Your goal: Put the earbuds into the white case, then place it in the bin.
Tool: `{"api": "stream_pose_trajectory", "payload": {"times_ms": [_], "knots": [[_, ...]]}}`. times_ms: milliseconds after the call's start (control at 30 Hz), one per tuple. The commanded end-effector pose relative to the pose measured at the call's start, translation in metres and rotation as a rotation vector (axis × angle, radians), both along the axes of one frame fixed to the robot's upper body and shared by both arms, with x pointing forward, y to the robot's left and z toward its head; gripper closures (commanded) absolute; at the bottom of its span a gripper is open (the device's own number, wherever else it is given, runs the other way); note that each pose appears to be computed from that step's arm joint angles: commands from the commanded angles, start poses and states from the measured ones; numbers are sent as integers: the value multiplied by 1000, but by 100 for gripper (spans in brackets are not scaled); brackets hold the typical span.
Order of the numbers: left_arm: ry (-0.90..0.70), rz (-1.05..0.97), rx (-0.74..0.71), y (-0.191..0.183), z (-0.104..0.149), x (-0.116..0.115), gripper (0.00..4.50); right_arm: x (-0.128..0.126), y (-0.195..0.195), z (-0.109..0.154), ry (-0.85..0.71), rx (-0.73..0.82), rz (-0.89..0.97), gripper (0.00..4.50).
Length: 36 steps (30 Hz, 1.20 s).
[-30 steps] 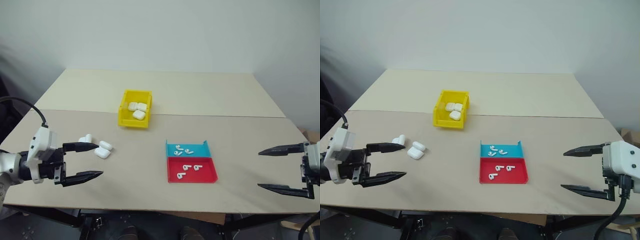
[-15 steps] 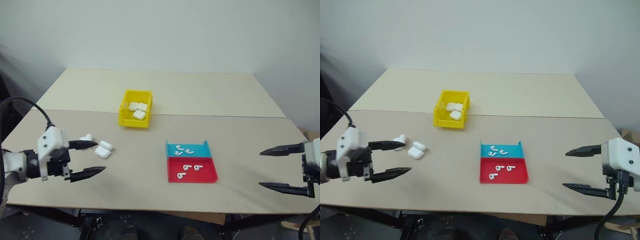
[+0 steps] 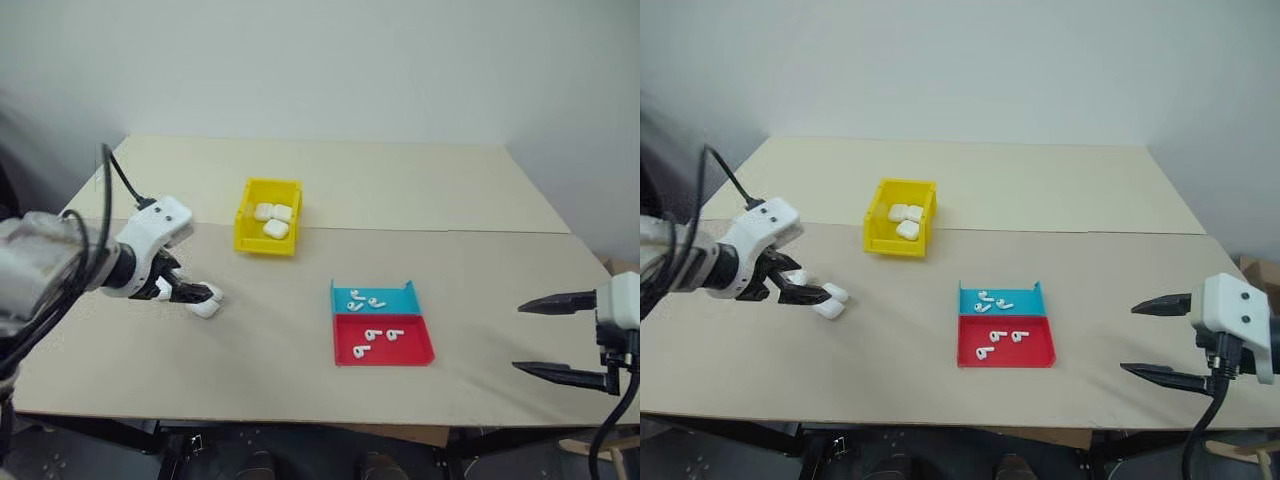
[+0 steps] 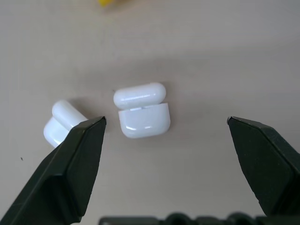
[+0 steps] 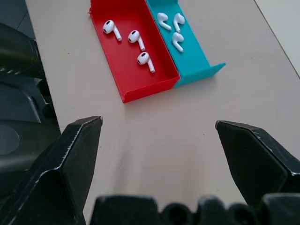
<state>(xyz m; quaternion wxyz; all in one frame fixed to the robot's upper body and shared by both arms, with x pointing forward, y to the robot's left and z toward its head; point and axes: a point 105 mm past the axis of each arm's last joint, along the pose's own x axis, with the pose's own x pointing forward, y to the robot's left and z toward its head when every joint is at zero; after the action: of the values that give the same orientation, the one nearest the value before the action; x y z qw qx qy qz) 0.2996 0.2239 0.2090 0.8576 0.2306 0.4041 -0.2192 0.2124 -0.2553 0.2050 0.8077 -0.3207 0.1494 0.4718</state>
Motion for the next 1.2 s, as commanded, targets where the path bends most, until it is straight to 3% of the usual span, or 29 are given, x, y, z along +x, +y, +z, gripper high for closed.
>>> {"api": "stream_pose_trajectory", "payload": {"times_ms": [33,333,600,1200], "knots": [[43,91,56,15,-4,6,0,3,4,5,-31,-4,-3,3],[172,177,15,23,-33,30,0,7,5,-2,-26,18,-33,3],[204,137,-3,15,-40,47,0,6,2,-5,-29,7,-70,3],[284,36,49,9,-62,57,0,7,2,-10,-30,-10,-116,3]]}}
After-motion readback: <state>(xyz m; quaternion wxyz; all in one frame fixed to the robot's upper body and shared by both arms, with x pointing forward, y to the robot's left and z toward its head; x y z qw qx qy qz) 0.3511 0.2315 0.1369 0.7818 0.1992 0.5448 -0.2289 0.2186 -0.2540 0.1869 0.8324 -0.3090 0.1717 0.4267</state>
